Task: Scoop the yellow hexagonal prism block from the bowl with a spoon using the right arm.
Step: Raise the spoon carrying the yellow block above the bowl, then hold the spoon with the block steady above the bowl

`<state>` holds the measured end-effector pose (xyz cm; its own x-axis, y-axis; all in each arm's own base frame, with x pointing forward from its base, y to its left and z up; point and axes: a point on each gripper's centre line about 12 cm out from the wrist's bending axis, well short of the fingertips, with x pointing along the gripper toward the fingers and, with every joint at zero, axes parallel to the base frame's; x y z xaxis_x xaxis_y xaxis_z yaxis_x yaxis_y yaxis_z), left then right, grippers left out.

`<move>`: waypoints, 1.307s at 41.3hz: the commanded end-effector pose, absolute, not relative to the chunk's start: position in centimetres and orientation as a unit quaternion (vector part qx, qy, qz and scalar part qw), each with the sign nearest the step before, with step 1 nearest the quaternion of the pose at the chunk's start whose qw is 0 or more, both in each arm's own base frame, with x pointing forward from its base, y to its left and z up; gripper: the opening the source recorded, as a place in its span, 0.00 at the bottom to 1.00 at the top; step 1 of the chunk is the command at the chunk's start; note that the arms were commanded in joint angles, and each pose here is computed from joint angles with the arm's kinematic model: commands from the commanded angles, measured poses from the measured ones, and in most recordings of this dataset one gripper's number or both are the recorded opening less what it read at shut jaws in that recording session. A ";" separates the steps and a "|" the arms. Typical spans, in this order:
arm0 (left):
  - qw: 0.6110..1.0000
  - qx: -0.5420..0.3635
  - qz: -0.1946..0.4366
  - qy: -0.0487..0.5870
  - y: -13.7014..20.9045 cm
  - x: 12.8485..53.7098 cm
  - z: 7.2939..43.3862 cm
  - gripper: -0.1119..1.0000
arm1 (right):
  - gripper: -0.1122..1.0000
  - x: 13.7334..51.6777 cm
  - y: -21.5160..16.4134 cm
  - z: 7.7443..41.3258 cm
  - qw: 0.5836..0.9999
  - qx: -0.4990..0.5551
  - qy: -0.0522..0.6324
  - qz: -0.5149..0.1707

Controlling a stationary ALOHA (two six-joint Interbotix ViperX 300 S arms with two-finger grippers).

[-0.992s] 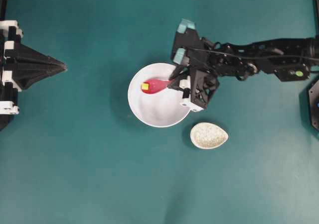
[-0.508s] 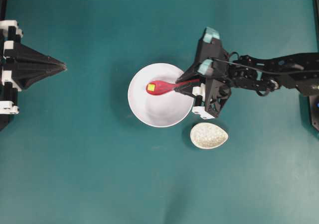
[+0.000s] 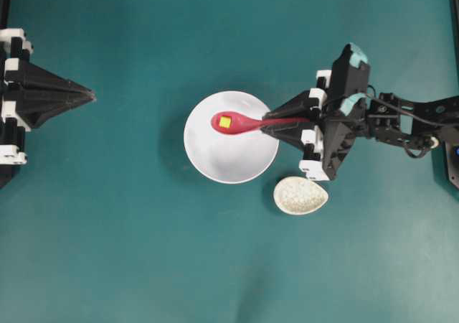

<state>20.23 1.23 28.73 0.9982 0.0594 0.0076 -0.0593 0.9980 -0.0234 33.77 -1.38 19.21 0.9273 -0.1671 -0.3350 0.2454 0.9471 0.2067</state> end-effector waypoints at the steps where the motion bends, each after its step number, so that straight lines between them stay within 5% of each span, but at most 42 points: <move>1: 0.999 -0.012 0.030 -0.022 1.3 20.5 30.0 0.10 | 0.33 33.8 -1.2 21.0 0.979 0.127 0.123 -0.103; 54: 0.999 -0.025 0.032 0.003 1.3 20.5 29.4 0.10 | 0.33 32.5 -1.1 23.2 0.982 0.132 0.090 -0.096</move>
